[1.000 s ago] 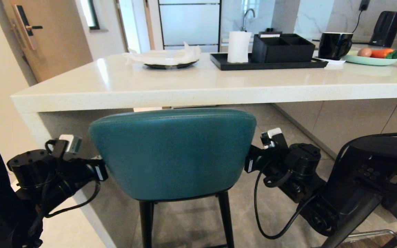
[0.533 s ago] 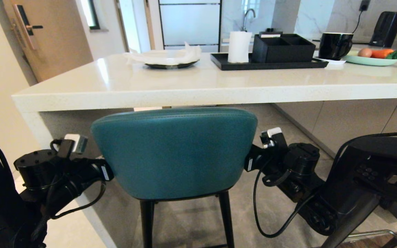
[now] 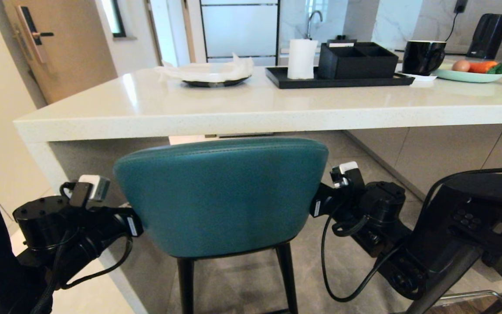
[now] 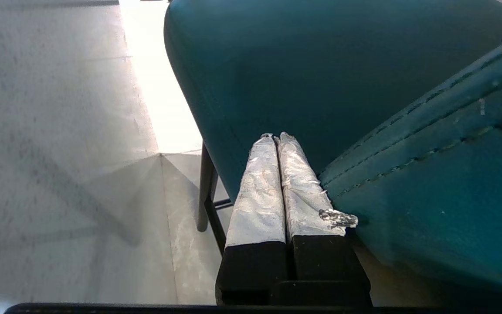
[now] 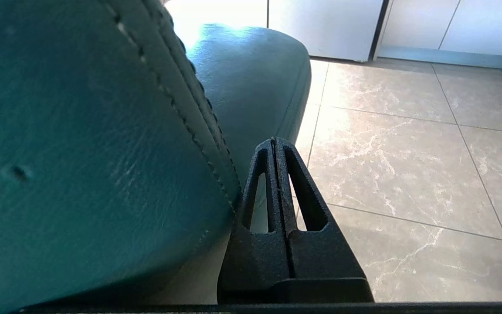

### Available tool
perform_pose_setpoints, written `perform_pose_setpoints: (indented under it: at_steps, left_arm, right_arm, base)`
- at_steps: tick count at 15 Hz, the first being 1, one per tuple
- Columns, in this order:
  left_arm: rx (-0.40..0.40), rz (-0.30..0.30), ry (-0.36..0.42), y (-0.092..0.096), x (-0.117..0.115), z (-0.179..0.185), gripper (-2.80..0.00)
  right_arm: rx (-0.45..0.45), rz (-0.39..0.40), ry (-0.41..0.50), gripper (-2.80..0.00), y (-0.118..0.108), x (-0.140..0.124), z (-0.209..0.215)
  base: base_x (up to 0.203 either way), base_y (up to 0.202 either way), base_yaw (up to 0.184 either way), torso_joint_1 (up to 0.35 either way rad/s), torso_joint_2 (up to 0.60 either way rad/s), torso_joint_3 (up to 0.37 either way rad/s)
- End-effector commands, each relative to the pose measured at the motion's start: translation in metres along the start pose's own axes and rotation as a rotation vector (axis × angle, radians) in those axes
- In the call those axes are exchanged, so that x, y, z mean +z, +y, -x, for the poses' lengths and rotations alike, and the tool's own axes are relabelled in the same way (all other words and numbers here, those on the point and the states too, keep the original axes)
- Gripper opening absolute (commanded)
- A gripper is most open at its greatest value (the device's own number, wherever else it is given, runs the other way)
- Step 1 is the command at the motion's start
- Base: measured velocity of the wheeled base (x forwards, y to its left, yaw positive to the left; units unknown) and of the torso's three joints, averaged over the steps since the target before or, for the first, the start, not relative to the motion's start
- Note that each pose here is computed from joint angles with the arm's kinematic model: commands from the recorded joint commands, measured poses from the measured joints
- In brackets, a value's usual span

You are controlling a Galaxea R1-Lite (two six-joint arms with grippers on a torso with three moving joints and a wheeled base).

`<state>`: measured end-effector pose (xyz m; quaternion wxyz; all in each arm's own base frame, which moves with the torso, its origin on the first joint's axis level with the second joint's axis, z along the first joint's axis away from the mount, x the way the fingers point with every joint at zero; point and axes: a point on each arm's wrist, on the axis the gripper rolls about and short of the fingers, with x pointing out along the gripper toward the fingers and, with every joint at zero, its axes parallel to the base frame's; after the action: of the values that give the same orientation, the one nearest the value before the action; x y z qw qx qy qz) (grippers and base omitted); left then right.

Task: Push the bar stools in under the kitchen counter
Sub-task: Pull the blue chair out from under the dining table

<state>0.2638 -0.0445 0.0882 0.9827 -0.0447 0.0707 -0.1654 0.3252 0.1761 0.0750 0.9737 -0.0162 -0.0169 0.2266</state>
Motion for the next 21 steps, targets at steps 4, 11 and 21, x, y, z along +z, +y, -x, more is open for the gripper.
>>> perform_pose_setpoints:
  at_steps: [4, 11, 21]
  left_arm:
    - [-0.011, -0.002, -0.011, -0.003, 0.003, 0.006, -2.8]
    - [-0.026, -0.004, -0.008, -0.007, 0.002, 0.006, -2.8]
    - [-0.051, -0.01, -0.026, -0.013, 0.007, 0.006, -2.8]
  right_arm:
    - [0.003, 0.0, -0.025, -2.8, 0.003, 0.009, 0.004]
    - [0.006, 0.0, -0.024, -2.8, 0.005, 0.008, 0.004]
    - [0.007, -0.001, -0.026, -2.8, 0.005, 0.009, 0.004]
  base:
    - [0.0, 0.0, 0.0, 0.0, 0.0, 0.0]
    - [0.0, 0.0, 0.0, 0.0, 0.0, 0.0]
    - [-0.183, 0.0, -0.001, 0.002, 0.01, 0.003]
